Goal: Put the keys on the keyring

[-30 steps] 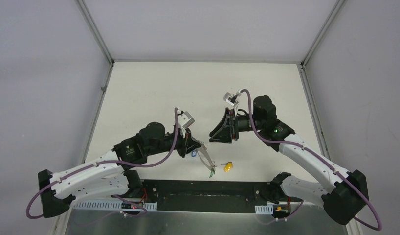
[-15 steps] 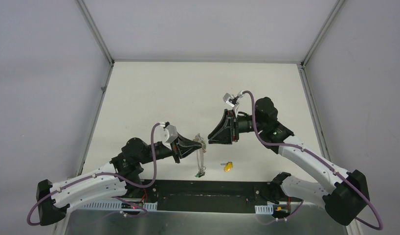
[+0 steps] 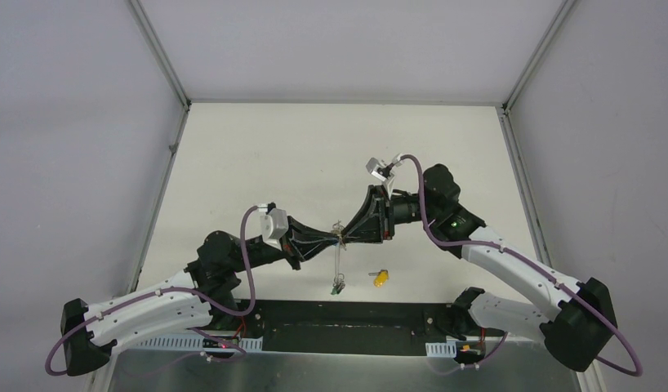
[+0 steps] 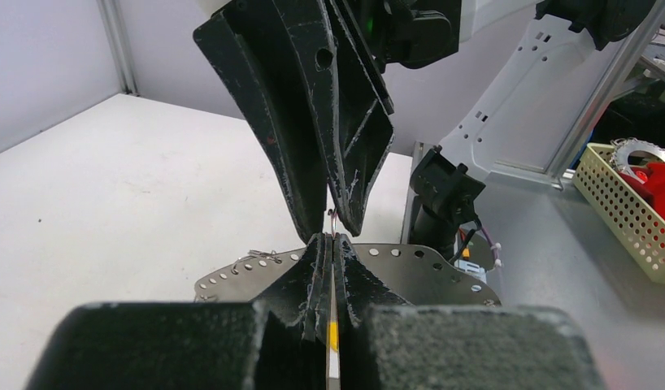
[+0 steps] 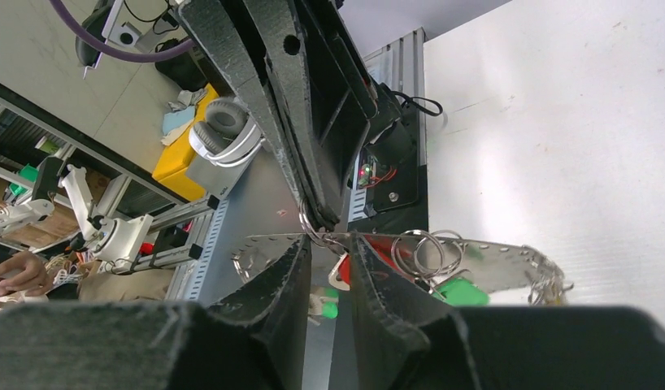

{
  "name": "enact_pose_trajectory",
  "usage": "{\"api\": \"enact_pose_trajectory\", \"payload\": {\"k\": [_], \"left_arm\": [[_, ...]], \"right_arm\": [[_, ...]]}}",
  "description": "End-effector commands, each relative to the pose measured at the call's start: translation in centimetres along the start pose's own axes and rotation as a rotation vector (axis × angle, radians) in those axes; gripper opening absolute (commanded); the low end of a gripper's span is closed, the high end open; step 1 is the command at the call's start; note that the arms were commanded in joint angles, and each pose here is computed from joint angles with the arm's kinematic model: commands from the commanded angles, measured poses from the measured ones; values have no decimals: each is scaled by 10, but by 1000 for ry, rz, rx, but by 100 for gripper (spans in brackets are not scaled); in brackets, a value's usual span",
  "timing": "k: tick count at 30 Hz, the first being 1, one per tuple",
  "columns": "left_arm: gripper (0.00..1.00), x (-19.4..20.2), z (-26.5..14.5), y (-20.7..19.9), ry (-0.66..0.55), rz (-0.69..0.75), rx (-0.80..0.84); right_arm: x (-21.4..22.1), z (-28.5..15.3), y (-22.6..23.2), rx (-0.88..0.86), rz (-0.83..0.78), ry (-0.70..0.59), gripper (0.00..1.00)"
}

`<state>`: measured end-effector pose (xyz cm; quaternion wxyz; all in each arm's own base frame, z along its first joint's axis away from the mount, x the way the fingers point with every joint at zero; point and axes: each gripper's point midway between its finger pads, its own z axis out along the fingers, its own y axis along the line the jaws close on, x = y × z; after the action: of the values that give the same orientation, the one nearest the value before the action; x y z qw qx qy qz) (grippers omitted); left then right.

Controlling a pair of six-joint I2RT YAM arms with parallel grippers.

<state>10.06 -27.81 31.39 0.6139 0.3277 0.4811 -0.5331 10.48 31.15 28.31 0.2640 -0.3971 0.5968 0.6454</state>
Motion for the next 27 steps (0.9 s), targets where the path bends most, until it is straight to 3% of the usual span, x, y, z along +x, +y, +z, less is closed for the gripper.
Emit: {"api": "enact_pose_trajectory", "payload": {"k": [1,17,19,23,27], "left_arm": [[0,-31,3,-7,-108,44,27],[0,-32,4,-6,-104,40,22],[0,-31,4,-5,-102,39,20],[0,-30,4,-6,-100,37,22],[0,-28,4,-5,-89,32,18]], "right_arm": [[-22,-1,16,-15,-113,-77,24],[-18,6,14,-24,-97,-63,24],[-18,6,14,-23,-99,-64,21],[-18,6,15,-28,-102,-57,0],[-15,5,15,-27,-102,-40,0]]}}
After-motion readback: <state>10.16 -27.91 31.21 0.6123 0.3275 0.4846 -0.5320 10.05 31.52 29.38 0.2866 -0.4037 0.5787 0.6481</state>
